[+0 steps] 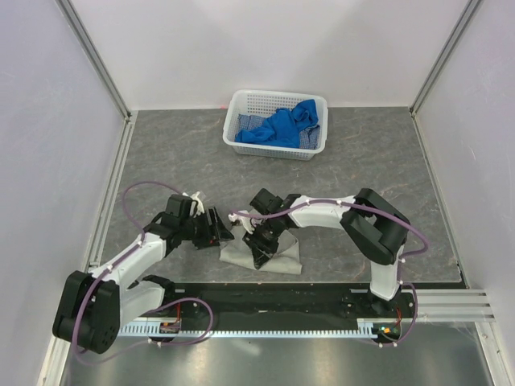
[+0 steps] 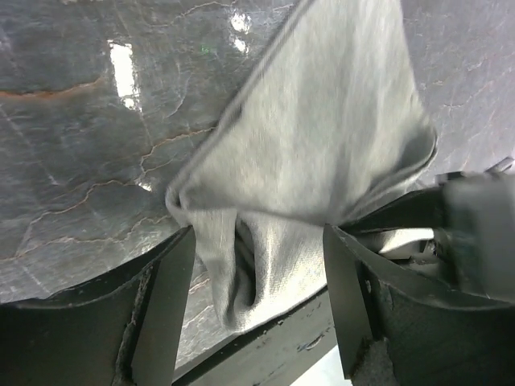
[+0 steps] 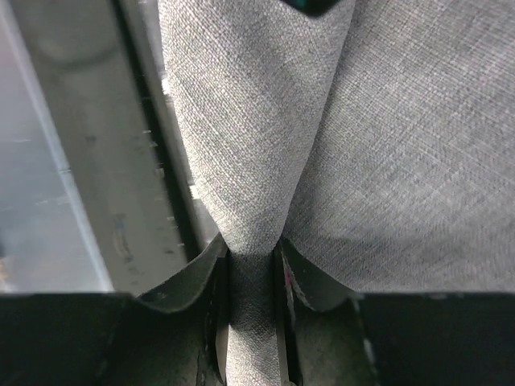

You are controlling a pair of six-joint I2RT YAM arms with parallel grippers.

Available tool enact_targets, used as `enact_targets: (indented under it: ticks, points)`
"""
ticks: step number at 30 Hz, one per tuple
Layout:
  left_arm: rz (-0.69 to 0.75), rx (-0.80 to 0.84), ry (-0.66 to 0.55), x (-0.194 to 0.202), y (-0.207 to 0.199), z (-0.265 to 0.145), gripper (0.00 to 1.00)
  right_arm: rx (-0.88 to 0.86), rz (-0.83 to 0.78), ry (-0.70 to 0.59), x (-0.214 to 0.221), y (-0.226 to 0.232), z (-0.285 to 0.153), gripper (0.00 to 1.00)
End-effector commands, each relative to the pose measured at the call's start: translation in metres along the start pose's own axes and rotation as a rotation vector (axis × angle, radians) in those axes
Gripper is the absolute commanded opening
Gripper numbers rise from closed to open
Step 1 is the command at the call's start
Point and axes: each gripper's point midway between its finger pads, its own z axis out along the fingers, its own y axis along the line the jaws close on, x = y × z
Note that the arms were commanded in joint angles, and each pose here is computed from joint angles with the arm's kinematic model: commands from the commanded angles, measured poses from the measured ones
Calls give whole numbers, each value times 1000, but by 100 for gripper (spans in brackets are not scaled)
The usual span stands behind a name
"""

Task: Fold the napkin, place the utensils inside, and roll it up
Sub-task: Roll the napkin with the utensil

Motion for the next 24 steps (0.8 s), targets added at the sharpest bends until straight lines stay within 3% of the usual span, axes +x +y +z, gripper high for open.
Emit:
enact_targets:
  ticks: [1,11,24]
  points:
    - [43,-10,-38,1,5,-1,71,-283,161,45,8,32,-1,31]
    - [27,-51,-1,22,17,4,69,-436,326,23,0,4,7,31]
    - [69,-156,-67,15,24,-2,68,-419,367,33,4,-13,13,33]
